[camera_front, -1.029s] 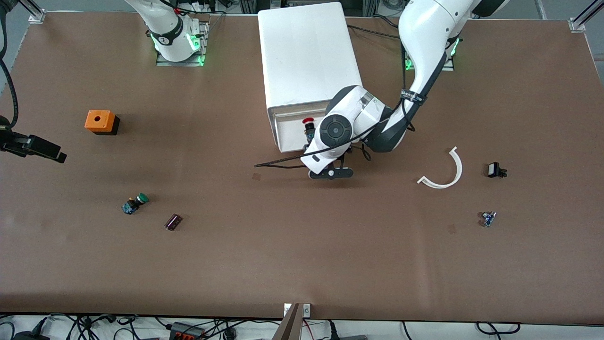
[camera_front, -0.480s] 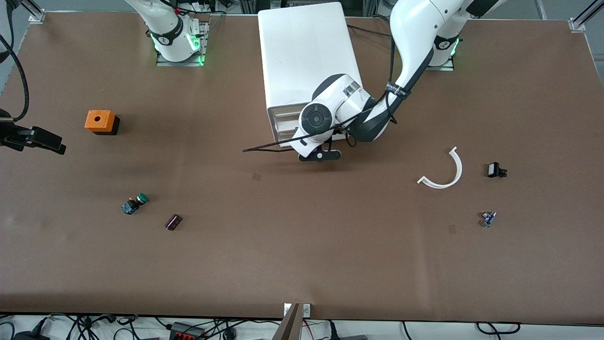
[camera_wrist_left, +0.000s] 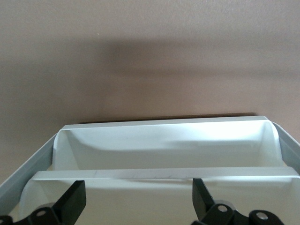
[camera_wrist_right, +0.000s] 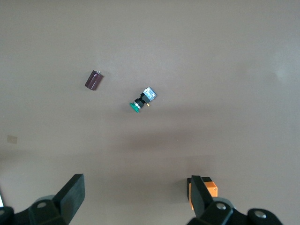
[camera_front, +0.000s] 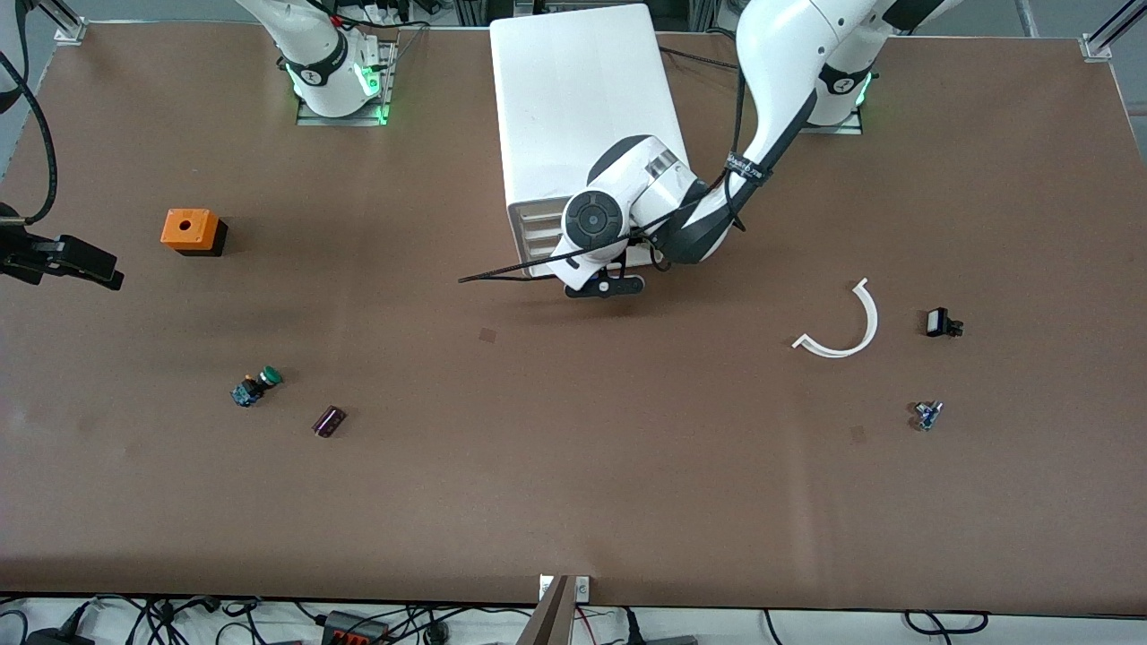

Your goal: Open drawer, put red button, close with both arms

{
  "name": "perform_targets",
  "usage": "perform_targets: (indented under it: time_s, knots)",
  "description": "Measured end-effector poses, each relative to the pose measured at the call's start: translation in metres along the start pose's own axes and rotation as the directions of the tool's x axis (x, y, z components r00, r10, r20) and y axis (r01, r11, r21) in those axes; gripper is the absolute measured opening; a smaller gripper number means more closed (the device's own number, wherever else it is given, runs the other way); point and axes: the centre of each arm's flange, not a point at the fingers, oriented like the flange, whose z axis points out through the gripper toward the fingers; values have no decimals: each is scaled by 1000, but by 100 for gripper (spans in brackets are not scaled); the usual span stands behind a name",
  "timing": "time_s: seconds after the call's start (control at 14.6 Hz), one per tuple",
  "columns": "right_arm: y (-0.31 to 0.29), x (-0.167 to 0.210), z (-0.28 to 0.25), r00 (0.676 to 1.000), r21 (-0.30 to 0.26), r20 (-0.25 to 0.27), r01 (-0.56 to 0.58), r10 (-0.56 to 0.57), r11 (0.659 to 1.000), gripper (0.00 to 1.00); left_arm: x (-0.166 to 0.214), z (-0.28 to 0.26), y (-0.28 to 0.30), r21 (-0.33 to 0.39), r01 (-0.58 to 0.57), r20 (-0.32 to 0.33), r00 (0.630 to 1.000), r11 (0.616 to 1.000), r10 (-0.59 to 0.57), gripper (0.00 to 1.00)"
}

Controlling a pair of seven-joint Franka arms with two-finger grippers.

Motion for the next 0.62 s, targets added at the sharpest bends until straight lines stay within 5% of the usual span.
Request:
perform_targets:
  time_s: [0.27, 0.62]
  knots:
    - [0, -16, 7, 1000, 1, 11, 8, -8, 1000, 100, 25, -72, -47, -10, -8, -93, 996, 1000, 7, 100]
    - [0, -50, 15, 1000, 3, -2, 11, -11, 1000, 100, 99, -189, -220, -36, -162, -138, 978, 986, 155, 100]
